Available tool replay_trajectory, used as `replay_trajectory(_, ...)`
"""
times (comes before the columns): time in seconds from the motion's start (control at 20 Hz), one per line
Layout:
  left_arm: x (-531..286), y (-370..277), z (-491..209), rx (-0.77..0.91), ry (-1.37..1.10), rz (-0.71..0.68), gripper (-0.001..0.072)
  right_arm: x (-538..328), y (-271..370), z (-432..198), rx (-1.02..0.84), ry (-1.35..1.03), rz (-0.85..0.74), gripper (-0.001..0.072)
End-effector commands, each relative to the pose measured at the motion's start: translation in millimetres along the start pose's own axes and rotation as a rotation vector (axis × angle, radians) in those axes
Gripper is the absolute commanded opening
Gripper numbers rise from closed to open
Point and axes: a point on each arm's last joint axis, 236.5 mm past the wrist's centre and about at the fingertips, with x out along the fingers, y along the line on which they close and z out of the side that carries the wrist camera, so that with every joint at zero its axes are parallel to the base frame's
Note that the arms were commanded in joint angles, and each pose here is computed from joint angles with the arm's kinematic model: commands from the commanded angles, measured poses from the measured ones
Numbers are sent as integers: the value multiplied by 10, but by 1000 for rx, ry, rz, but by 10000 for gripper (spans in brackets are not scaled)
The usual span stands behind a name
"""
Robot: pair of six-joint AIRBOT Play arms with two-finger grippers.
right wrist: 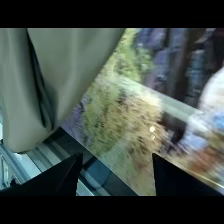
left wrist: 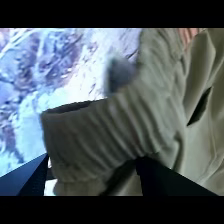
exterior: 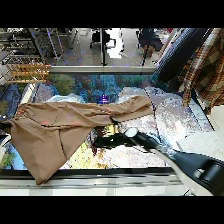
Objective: Fold the clothes and pants, and hang the long-sleeved shirts on hangers.
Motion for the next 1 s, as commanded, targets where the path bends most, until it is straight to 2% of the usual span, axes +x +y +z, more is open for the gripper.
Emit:
replay_trajectory(0.0,84,-111,79,-2,-43,-23,469,659,192,-7,61,44,28,516)
replay_trajectory(0.05,84,-108,94,-2,-49,-23,325,781,244,34,77,53,39,508)
replay_trajectory(0.1,83,-107,105,-2,-54,-22,229,872,288,73,90,56,47,498)
replay_trajectory(0.15,82,-104,123,-2,-61,-21,221,948,332,110,106,56,54,496)
replay_trajectory(0.25,82,-104,135,-2,-67,-20,221,1072,399,162,130,60,67,438)
replay_trajectory(0.3,88,-114,126,0,-64,-21,198,1134,437,159,145,73,75,418)
replay_trajectory(0.35,94,-123,105,1,-56,-22,37,1180,465,170,159,87,84,398)
replay_trajectory(0.4,92,-126,90,1,-49,-24,22,1211,501,184,159,98,95,296)
replay_trajectory(0.45,89,-158,72,-5,-42,-36,22,1207,551,199,139,103,104,95)
replay_trajectory(0.5,60,-210,72,-18,-36,-66,22,1146,588,236,89,104,97,23)
replay_trajectory(0.55,-4,-311,98,-20,-41,-119,22,1023,589,265,-7,114,58,22)
replay_trajectory(0.6,-111,-411,154,-14,-61,-169,21,821,506,312,-117,120,-28,21)
replay_trajectory(0.65,-232,-467,233,3,-91,-189,20,488,272,392,-225,124,-206,20)
replay_trajectory(0.8,-643,-612,437,123,-165,-199,19,-1599,-496,848,-406,63,-993,20)
replay_trajectory(0.85,-707,-607,429,163,-162,-178,19,-2350,-480,917,-420,25,-1155,20)
replay_trajectory(0.9,-710,-534,372,196,-138,-134,18,-2911,-352,958,-437,-40,-1209,20)
replay_trajectory(0.95,-645,-460,250,234,-88,-86,18,-3276,-123,1055,-453,-175,-1154,20)
